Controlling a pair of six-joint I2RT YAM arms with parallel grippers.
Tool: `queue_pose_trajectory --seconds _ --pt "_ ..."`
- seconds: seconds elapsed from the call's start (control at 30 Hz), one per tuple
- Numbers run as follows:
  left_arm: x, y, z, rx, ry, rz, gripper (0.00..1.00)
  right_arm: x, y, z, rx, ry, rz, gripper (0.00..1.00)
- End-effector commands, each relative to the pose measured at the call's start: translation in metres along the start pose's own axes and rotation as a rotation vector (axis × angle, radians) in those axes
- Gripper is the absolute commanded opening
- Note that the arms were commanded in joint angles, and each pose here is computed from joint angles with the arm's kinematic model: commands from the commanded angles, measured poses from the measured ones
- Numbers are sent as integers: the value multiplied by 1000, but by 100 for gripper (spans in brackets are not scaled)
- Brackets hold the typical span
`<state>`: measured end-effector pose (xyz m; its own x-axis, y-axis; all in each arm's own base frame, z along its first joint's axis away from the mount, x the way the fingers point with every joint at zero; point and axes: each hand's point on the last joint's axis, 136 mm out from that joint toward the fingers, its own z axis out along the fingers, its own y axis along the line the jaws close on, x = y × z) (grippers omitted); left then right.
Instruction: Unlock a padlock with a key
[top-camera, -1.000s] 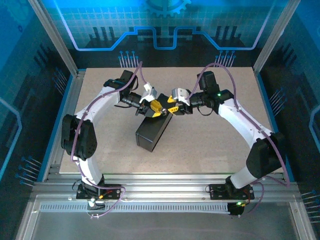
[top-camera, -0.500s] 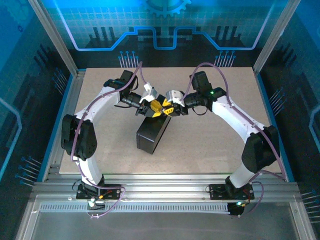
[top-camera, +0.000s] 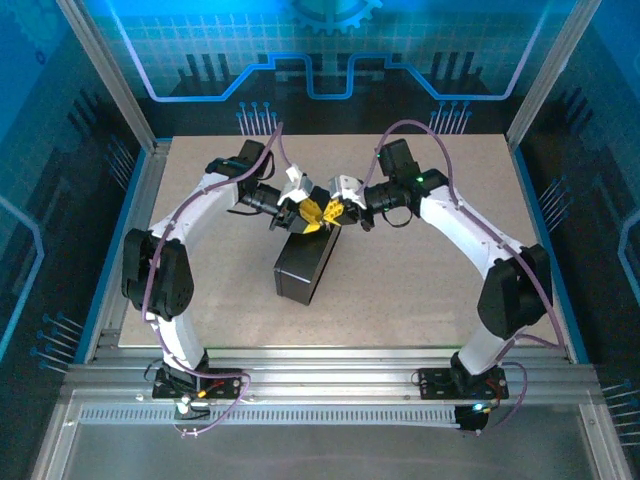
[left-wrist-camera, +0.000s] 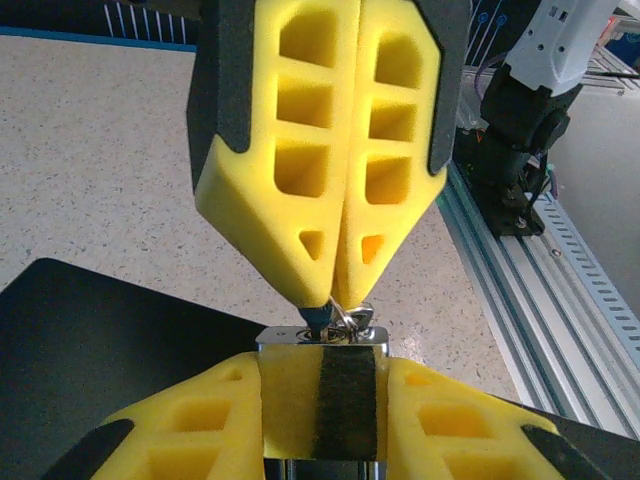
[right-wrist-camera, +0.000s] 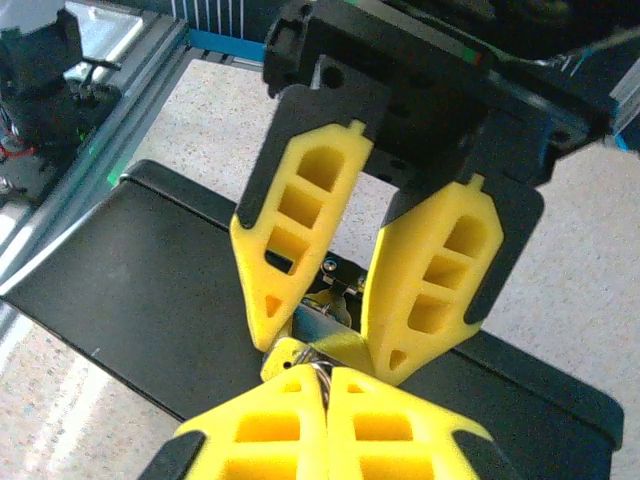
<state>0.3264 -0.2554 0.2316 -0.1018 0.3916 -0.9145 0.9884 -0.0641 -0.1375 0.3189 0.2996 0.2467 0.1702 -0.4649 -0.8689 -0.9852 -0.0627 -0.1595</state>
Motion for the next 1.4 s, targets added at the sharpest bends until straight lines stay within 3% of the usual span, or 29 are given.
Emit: queue_pose_trajectory --seconds 0.0,0.37,0.57,0.77,0.97,1.13,1.37 --pt "-47 -17 -13 23 -126 133 0 -9 -11 2 -2 4 135 0" --pt "-46 4 -8 -96 -111 187 0 1 -3 0 77 117 914 0" --pt "-49 8 0 -159 -81 235 0 -2 -6 -4 151 70 1415 0" --pt "-54 6 12 -182 -70 271 0 -5 1 -2 185 39 1791 0" --pt "-56 8 13 -200 -72 276 0 -16 11 0 228 12 1979 0" --pt "-57 9 15 -221 -57 291 0 -6 16 -3 274 -66 2266 0" --pt "-50 9 15 -204 -25 270 0 -10 2 -16 323 -87 2196 3"
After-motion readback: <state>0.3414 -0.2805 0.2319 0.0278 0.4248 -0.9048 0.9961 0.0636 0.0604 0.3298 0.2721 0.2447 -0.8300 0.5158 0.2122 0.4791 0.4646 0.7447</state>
